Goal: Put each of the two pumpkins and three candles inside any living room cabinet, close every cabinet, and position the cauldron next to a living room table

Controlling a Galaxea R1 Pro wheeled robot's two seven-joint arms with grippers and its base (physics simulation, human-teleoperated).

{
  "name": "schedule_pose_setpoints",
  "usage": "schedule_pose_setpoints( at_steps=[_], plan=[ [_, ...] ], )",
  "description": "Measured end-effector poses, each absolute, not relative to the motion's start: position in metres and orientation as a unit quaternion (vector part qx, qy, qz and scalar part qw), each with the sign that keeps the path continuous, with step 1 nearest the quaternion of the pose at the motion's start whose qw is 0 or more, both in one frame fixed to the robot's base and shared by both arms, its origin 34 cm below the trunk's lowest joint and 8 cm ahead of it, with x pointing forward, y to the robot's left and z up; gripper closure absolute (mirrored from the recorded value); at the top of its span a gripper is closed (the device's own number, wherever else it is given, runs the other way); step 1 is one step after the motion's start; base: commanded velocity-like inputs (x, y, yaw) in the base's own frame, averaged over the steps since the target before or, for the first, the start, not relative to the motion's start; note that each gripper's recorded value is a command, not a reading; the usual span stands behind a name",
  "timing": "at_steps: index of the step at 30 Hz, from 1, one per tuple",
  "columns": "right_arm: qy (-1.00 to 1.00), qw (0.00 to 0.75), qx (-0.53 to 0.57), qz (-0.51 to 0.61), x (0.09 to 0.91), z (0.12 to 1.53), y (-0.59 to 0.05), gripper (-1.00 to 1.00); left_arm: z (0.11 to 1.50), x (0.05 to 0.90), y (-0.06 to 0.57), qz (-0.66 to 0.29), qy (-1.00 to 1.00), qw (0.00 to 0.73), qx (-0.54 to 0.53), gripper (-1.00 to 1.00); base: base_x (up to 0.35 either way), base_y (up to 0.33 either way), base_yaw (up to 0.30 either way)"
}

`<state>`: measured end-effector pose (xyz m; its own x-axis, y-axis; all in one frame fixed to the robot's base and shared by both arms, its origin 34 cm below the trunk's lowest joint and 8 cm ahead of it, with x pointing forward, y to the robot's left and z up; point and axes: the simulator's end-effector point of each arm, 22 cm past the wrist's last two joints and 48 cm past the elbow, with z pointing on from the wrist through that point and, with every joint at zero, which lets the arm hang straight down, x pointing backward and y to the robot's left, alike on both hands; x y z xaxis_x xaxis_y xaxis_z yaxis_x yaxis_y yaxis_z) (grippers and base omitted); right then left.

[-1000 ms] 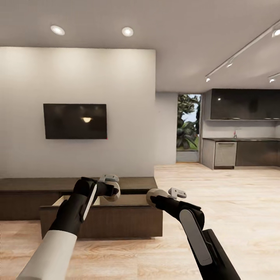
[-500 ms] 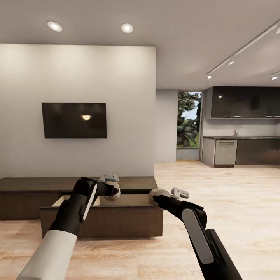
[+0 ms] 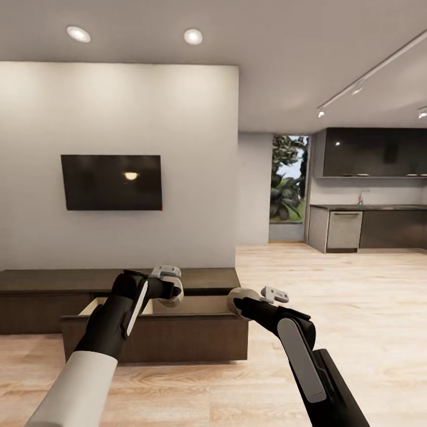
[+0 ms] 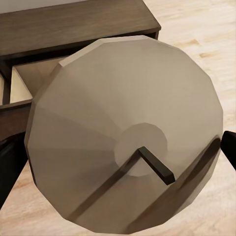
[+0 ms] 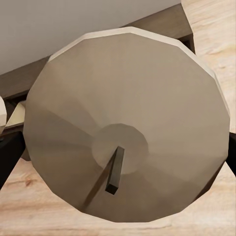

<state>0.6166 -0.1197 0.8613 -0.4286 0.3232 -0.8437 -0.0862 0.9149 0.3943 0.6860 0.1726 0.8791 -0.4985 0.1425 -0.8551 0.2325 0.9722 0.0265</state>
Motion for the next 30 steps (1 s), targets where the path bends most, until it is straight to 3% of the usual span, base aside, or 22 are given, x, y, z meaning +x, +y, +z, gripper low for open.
schedule_pose_setpoints(
  at_steps=[30],
  plan=[
    [0.837,0.507,0.077,0.191,0.636,0.895,-0.120,1.00,0.912,0.706,0.172,-0.050,0.876,0.467,0.108,1.00,0.000,0.000,0.000]
  ],
)
